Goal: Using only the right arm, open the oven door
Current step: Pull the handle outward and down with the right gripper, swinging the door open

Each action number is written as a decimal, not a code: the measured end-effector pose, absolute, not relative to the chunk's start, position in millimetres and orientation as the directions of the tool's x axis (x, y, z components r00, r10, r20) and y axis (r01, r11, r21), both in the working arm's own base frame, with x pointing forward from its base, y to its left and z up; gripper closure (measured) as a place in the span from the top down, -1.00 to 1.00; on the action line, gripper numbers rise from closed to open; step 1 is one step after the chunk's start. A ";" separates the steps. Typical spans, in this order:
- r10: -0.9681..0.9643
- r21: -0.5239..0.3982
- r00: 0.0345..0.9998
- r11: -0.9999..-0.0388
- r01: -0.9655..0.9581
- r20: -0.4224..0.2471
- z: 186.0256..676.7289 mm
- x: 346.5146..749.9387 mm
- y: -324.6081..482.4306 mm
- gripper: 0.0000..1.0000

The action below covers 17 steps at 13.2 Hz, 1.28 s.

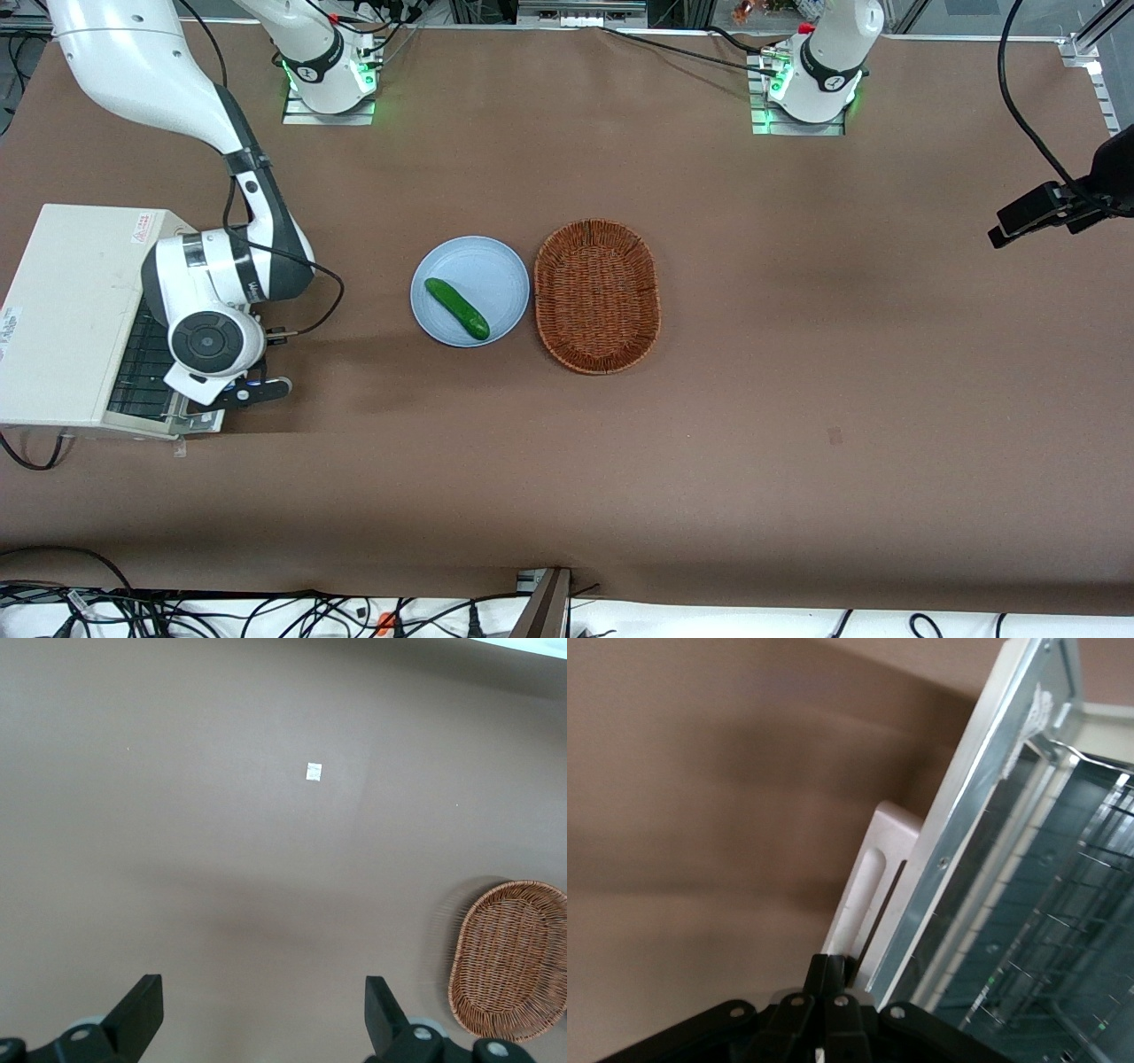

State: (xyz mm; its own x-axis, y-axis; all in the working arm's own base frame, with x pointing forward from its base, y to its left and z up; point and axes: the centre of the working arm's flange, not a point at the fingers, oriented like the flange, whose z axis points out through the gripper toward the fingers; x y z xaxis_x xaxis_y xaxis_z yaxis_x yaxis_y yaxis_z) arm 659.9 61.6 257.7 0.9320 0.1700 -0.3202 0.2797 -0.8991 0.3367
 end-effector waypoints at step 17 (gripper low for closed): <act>0.144 0.242 0.946 -0.945 0.218 -0.289 176.1 664.8 59.3 -0.98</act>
State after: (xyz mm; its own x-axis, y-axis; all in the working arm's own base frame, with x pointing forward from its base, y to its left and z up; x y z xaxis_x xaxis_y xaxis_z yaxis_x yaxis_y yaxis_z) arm 664.8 59.3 176.1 0.9465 0.1439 -0.2890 0.2177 -0.9455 0.2423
